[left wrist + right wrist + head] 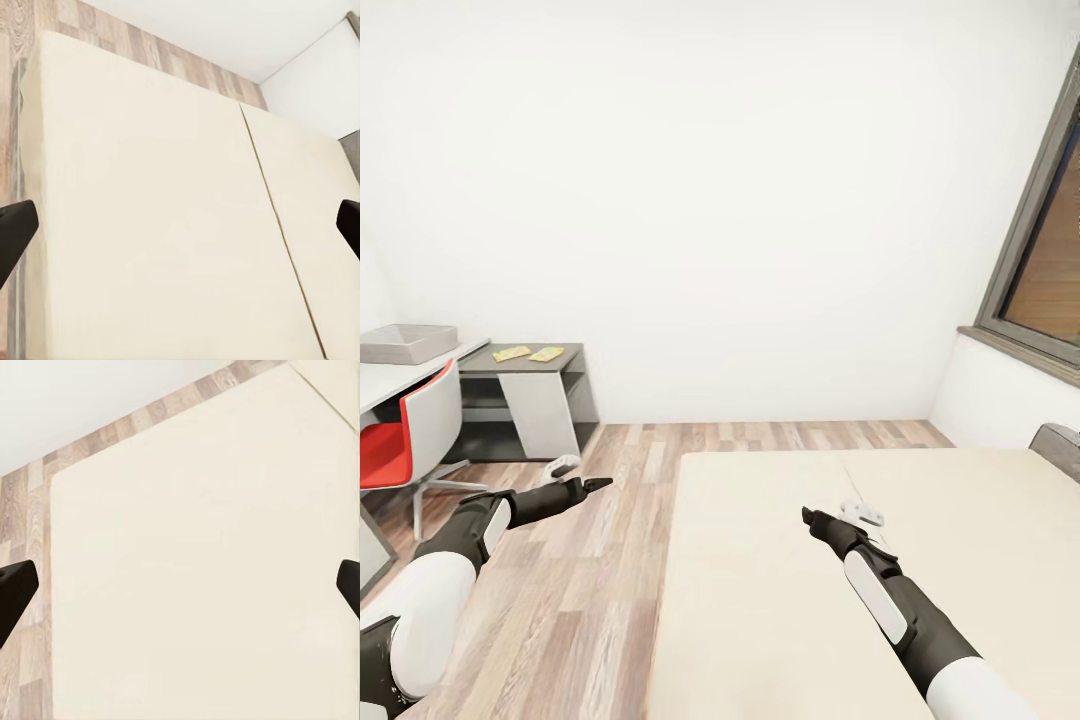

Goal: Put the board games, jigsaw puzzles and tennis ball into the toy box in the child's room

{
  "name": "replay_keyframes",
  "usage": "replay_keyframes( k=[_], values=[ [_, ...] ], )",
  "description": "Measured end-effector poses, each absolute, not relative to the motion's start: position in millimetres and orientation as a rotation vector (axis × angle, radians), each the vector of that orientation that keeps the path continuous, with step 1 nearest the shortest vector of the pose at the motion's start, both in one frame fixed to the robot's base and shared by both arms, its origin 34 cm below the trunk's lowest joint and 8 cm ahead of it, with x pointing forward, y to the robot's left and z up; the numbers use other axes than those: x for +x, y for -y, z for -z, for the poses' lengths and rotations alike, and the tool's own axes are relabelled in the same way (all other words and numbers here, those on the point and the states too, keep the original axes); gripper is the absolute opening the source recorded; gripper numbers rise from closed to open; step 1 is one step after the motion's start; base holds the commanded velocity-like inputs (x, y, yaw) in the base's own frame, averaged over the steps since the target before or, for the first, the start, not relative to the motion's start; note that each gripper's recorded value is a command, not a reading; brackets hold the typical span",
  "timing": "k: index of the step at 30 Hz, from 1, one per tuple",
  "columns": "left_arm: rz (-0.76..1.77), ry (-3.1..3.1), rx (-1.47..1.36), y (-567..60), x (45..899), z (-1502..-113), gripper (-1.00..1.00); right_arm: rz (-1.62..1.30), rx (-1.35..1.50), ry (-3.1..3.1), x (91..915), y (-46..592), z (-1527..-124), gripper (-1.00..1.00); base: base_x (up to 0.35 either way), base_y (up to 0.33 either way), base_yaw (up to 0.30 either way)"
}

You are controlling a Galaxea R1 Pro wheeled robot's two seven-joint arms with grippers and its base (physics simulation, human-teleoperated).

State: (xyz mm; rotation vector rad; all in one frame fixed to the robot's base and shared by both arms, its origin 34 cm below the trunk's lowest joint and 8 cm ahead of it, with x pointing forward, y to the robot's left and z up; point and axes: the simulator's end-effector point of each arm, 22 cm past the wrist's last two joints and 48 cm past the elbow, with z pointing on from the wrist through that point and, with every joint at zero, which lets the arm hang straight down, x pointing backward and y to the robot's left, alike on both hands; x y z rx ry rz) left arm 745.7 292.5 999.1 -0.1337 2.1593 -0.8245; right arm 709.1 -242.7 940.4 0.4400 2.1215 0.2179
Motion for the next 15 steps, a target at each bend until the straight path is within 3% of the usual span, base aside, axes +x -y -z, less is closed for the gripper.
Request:
replay_keyframes(
  k=[15],
  values=[
    [0.824,-2.16,-0.134,-292.8,745.6,-999.0,1.0,-0.218,0.44,-2.122,709.2,242.7,-940.5,1.0,0.0,-0.163,0.0]
  ],
)
